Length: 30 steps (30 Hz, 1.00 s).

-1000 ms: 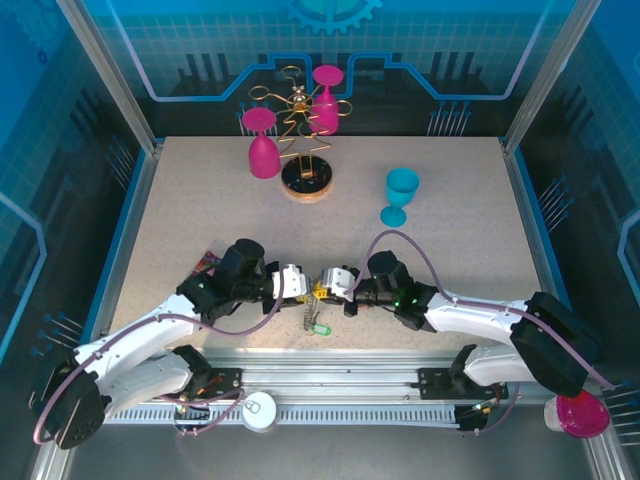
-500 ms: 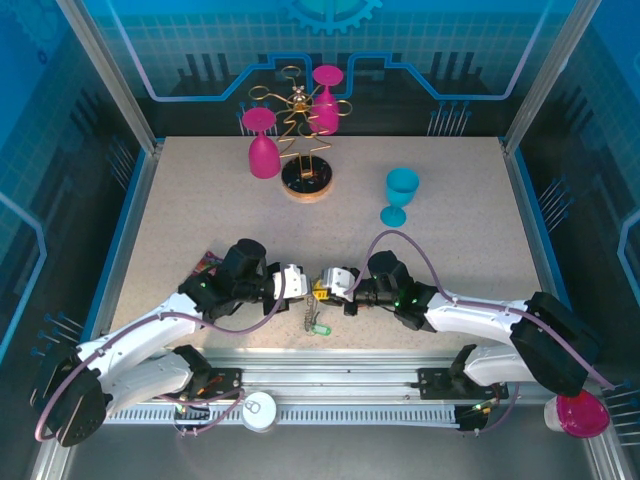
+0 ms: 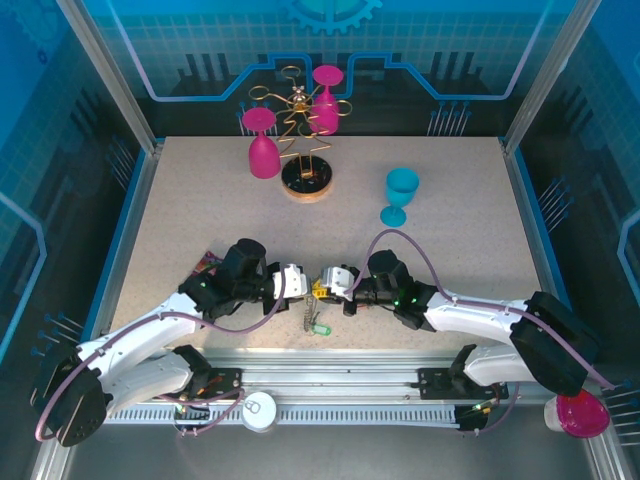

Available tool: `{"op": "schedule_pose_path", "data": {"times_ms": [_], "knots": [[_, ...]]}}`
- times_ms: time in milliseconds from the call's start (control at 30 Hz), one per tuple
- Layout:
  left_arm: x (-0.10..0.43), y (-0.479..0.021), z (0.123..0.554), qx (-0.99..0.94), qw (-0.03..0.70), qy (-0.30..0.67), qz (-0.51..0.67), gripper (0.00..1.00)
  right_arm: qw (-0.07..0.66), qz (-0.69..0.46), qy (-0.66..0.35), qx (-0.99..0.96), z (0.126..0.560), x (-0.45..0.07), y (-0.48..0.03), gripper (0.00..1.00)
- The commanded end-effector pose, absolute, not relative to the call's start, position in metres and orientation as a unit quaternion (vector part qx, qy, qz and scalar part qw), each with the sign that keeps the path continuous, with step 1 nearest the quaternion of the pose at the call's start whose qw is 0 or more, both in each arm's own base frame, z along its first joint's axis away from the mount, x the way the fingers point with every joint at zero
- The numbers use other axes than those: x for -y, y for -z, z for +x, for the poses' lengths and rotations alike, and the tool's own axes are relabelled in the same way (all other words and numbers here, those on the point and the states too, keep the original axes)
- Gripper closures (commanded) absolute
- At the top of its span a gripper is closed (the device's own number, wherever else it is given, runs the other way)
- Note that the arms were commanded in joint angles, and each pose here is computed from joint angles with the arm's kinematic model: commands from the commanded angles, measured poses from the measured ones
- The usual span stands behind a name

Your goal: Put the keys on the keyring

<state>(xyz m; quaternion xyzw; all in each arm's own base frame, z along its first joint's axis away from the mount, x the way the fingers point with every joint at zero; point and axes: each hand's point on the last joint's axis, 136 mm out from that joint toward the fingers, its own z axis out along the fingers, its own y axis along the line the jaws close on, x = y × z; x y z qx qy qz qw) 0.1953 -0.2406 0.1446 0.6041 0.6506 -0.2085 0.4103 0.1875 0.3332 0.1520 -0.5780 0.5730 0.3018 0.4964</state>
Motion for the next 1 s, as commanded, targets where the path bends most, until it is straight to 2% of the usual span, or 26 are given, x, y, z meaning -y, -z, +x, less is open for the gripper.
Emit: {"op": "schedule_pose_path", "data": {"times_ms": [0,100,300,400,567,667,800,967], "knots": [[0.248,-0.163,0.200,-0.639,0.438,0.221,0.593,0.79,0.518,-0.574,-0.304,-0.557,0.190,-0.340,-0.168,1.00],[0.241,-0.169,0.208,-0.654,0.457,0.198,0.569,0.57,0.525,-0.559,-0.280,-0.577,0.200,-0.335,-0.168,1.00],[0.208,-0.202,0.239,-0.736,0.517,0.159,0.408,0.31,0.562,-0.461,-0.224,-0.649,0.239,-0.313,-0.180,1.00],[0.185,-0.217,0.254,-0.769,0.540,0.130,0.316,0.29,0.567,-0.399,-0.205,-0.691,0.258,-0.302,-0.192,1.00],[0.162,-0.234,0.263,-0.799,0.548,0.123,0.215,0.30,0.530,-0.309,-0.182,-0.768,0.283,-0.276,-0.204,1.00],[0.173,-0.234,0.255,-0.809,0.519,0.157,0.227,0.30,0.493,-0.265,-0.167,-0.812,0.295,-0.253,-0.206,1.00],[0.202,-0.222,0.244,-0.810,0.478,0.216,0.263,0.36,0.488,-0.251,-0.160,-0.820,0.301,-0.233,-0.217,1.00],[0.249,-0.191,0.231,-0.824,0.422,0.223,0.304,0.37,0.473,-0.209,-0.119,-0.847,0.309,-0.197,-0.220,1.00]]}}
